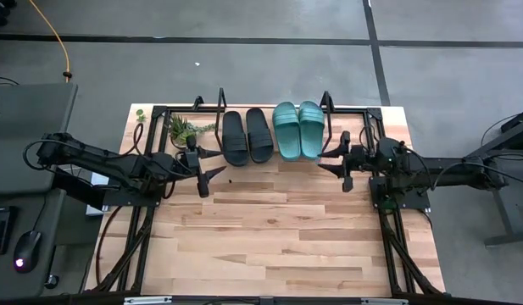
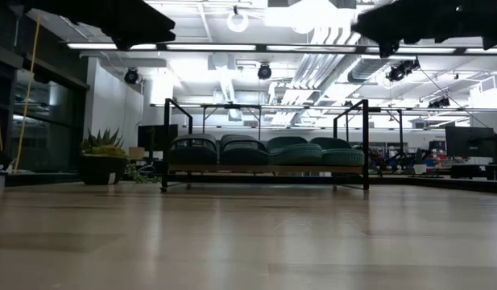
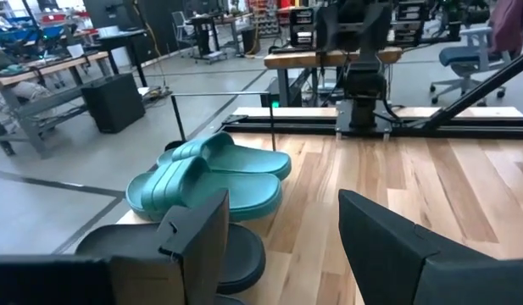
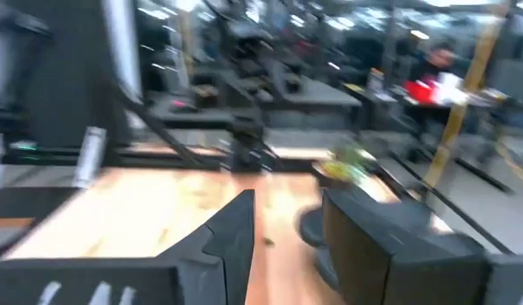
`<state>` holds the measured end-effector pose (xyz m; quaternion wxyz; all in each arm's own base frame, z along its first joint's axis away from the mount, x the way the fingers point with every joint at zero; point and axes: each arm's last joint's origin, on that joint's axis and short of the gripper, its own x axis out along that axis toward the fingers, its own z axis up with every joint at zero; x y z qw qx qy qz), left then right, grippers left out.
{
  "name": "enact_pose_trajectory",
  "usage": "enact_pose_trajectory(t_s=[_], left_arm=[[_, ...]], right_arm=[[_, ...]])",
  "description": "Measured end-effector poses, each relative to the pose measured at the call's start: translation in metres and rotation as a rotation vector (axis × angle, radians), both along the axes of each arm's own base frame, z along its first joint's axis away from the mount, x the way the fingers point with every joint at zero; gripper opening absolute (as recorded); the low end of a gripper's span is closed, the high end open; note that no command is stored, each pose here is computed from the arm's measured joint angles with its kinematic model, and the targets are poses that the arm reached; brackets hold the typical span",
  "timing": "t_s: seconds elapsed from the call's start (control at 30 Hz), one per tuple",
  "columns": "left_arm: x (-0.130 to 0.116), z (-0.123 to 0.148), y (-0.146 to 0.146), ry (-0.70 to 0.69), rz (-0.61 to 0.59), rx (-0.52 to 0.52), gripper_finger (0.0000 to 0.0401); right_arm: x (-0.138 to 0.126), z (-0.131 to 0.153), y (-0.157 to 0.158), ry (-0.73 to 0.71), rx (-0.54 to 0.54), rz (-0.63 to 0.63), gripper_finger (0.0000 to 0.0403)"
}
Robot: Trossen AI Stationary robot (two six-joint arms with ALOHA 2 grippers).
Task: Pick and place slides into the shelf
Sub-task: Return to Home Position
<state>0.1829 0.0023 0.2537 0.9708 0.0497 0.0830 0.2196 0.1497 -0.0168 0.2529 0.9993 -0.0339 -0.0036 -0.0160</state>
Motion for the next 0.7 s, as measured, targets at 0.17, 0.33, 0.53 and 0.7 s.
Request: enact_pose_trajectory(t_s=[0.17,0.33,0.53,0.7], left_arm=[[-0.003,-0.016,0.0,-0.049,0.001,0.015,0.0207],[-0.013,-0.029,0.001,-0.104,0.003,0.031,0.0207],[-0.023,-0.028,0.002,-0.119,0.007,0.04,0.0207],[-0.035,-0.031,0.003,-0.073,0.006,0.042,0.0207]], right_arm=[[-0.001,0.006,0.003,-0.056,-0.01,0.085,0.0128],[-0.008,-0.012,0.003,-0.118,-0.008,0.067,0.0128],[-0.029,-0.048,0.0,-0.291,0.025,-0.035,0.0128],[-0.038,-0.053,-0.003,-0.293,0.045,-0.066,0.0128]])
